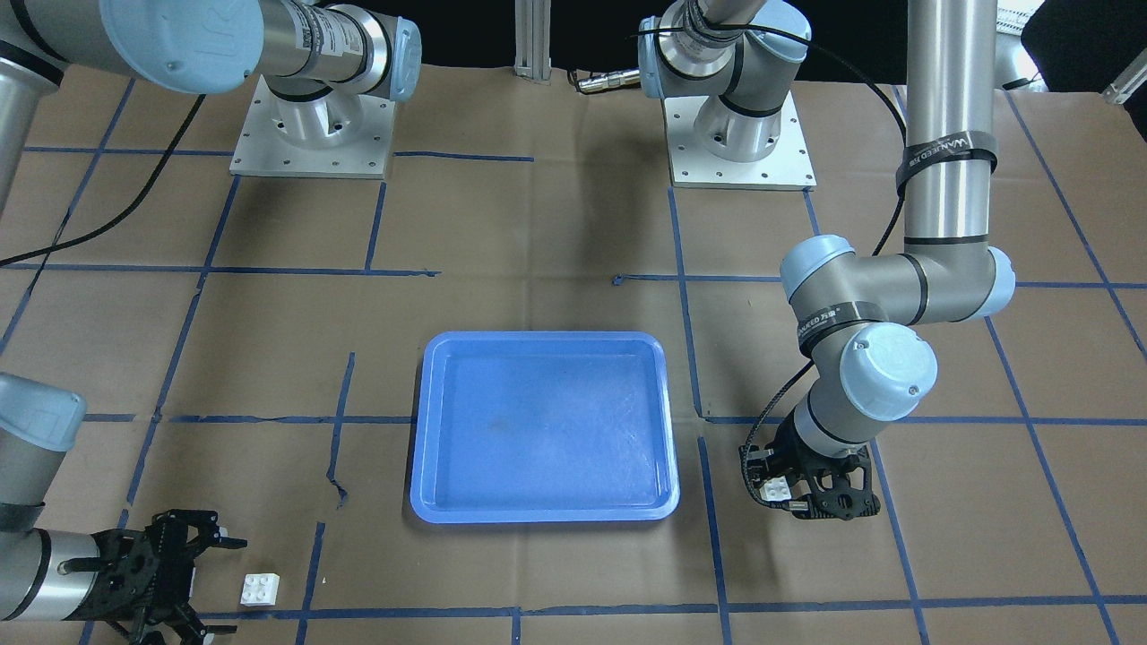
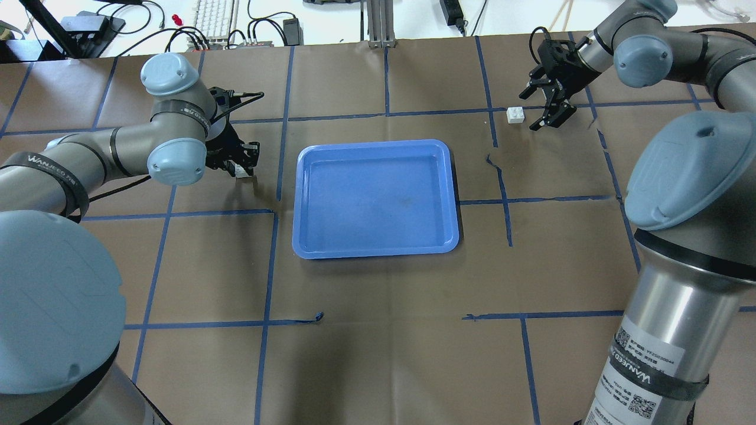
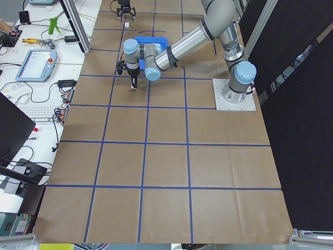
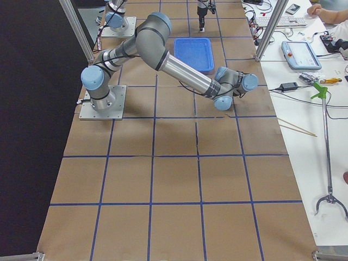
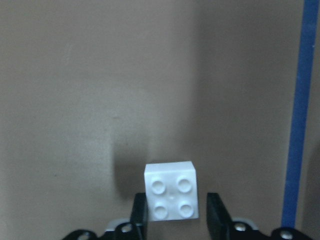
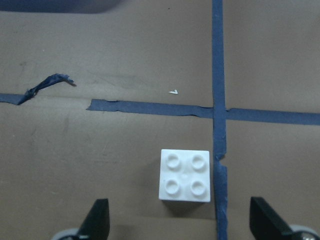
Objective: Assemble white blocks and place on blue tray
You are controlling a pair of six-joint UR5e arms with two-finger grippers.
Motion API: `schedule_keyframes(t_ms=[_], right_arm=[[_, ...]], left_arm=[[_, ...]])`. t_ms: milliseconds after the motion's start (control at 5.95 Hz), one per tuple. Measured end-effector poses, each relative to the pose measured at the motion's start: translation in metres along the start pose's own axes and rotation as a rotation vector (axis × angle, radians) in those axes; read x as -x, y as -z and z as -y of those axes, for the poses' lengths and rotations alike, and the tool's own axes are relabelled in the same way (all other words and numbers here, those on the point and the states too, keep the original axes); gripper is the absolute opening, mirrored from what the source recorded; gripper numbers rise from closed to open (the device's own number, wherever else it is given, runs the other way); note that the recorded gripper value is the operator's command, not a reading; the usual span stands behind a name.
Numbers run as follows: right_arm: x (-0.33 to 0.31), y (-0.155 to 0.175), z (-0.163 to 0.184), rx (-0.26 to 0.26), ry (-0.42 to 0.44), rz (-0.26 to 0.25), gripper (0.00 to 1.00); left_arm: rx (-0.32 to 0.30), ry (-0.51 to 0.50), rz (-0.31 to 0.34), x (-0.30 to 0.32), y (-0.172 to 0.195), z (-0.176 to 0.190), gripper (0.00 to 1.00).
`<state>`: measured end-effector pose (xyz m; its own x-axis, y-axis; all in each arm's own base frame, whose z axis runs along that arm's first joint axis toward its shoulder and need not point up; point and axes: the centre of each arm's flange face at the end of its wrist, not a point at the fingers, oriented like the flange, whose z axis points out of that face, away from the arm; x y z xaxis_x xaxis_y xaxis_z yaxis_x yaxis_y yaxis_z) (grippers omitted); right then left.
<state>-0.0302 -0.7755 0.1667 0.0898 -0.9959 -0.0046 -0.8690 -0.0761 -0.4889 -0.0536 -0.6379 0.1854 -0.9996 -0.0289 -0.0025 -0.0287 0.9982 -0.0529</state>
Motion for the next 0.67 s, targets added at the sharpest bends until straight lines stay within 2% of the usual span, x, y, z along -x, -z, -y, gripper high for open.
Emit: schedule_keyframes(t_ms=[168, 504, 673], right_arm=[[0.000, 0.000, 0.002, 0.000, 0.003, 0.001, 0.79], [0.000, -0.001, 0.003, 0.000, 0.007, 0.002, 0.55], [0.000, -0.001, 0.004, 0.001, 0.009, 0.002, 0.46]], left_arm=[[-0.006, -0.013, 0.002, 0.000, 0.002, 0.001, 0.00], [-0.039, -0.066, 0.005, -0.007, 0.027, -0.001, 0.00], [-0.061, -0.180, 0.004, -0.037, 0.049, -0.012, 0.00]])
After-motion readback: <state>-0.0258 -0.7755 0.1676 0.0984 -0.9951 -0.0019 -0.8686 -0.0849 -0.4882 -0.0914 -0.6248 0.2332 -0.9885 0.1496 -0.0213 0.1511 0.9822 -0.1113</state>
